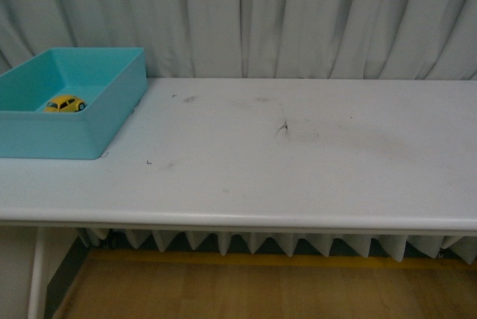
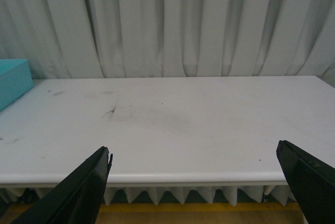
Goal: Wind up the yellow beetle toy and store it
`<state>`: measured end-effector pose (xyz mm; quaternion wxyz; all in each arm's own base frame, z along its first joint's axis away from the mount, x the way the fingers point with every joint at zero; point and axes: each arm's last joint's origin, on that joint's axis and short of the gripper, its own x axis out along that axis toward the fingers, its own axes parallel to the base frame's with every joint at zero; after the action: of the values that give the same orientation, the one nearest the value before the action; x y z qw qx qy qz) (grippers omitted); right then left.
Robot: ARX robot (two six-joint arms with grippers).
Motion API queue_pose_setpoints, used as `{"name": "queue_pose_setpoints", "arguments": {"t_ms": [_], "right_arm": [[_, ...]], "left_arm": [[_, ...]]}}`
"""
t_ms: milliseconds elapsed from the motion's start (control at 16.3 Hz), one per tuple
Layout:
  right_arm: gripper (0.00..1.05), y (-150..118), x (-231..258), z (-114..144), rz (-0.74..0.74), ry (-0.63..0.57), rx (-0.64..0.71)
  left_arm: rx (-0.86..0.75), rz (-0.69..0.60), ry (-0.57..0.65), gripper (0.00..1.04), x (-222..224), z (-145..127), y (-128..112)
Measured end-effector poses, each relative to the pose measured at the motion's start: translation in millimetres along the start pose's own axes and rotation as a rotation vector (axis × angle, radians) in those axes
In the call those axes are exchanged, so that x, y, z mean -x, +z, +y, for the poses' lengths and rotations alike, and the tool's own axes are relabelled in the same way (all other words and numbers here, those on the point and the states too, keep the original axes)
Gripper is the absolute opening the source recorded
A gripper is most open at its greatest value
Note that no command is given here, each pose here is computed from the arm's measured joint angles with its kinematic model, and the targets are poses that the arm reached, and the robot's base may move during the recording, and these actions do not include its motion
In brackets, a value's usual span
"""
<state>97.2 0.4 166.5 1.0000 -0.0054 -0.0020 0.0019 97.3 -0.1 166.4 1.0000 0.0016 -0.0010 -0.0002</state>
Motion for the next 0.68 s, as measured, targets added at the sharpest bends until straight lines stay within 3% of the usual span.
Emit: {"name": "queue_pose_setpoints", "arguments": {"t_ms": [676], "right_arm": [[0.98,-0.1,0.0,0.0,0.001,0.000,0.000]], "left_arm": [[0.000,-0.001,0.000,0.98,0.0,0.0,0.1]]}}
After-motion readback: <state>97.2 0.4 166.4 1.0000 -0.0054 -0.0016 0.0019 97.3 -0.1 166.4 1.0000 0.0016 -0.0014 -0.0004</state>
